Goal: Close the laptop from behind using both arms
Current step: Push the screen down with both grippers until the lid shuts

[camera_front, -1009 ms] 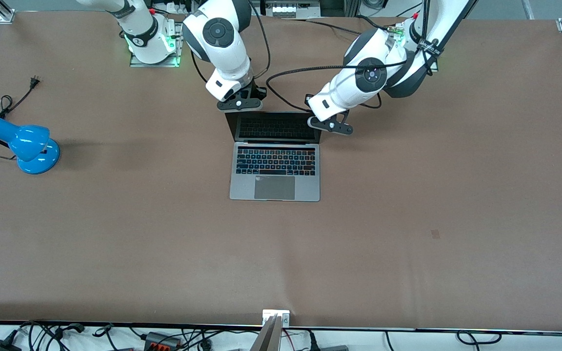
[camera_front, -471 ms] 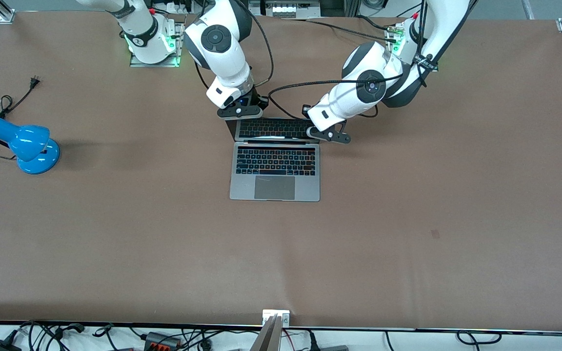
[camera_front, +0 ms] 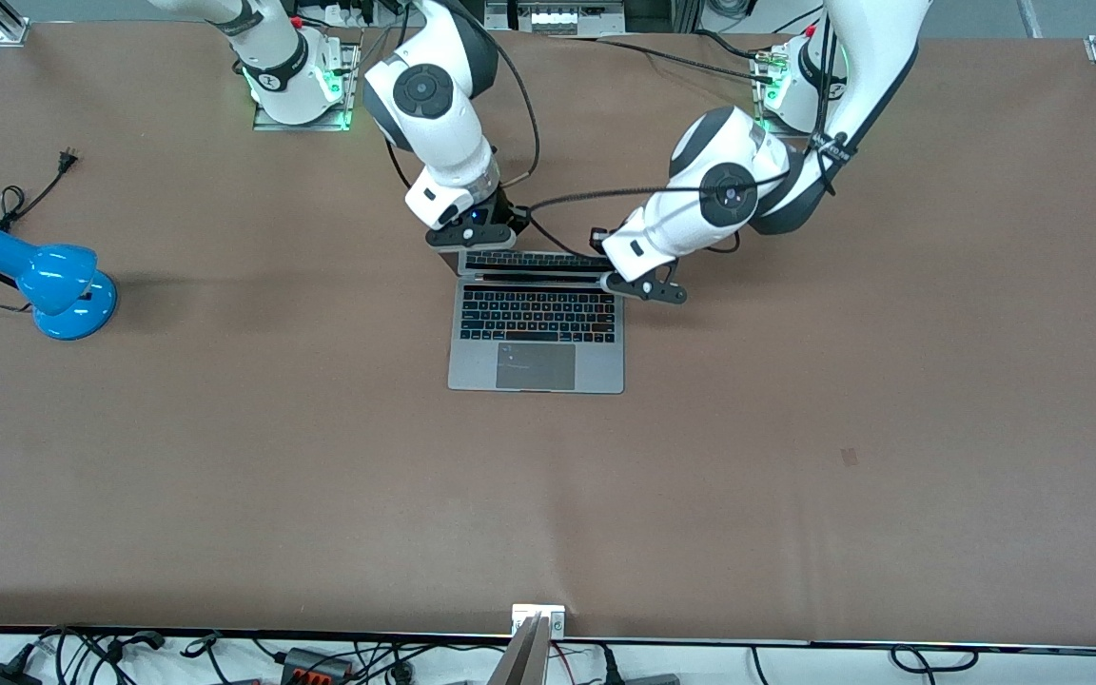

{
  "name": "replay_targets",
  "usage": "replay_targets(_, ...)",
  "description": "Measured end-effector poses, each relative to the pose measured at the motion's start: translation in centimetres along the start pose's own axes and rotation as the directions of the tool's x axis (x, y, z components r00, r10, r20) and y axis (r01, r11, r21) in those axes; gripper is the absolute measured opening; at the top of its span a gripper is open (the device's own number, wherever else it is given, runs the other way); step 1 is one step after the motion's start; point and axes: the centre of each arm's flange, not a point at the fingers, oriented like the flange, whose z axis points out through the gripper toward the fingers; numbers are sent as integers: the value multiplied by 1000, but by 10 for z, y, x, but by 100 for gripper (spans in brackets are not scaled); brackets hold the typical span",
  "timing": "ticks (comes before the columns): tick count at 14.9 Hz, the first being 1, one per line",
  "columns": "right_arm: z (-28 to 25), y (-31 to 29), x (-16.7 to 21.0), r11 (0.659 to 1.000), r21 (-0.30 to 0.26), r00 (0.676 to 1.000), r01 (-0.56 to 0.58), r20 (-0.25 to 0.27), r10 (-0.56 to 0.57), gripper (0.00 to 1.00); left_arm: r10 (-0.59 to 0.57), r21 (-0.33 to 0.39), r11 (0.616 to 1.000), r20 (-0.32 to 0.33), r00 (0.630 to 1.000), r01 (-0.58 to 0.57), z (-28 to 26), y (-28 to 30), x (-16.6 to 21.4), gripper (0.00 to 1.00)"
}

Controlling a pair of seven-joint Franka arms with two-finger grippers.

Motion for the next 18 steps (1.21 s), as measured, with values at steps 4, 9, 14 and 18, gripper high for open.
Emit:
replay_targets(4, 7, -1, 24, 1000, -1, 1000, -10, -20, 10, 1, -14, -10, 1000, -3, 1000, 14, 1, -3, 15, 1)
replay_targets(9, 11, 16, 58, 1000, -2, 997, -21, -71, 20, 1, -13, 3, 1000, -30, 999, 13, 2, -9, 42, 1)
replay_targets(14, 27, 23, 68, 999, 19, 993, -29, -111, 31, 1, -13, 15, 1000, -32, 999, 14, 18, -15, 66, 1)
replay_targets(18, 41, 26, 70, 999, 17, 993, -28, -118, 29, 1, -20, 21, 1000, -33, 999, 21, 33, -18, 85, 1)
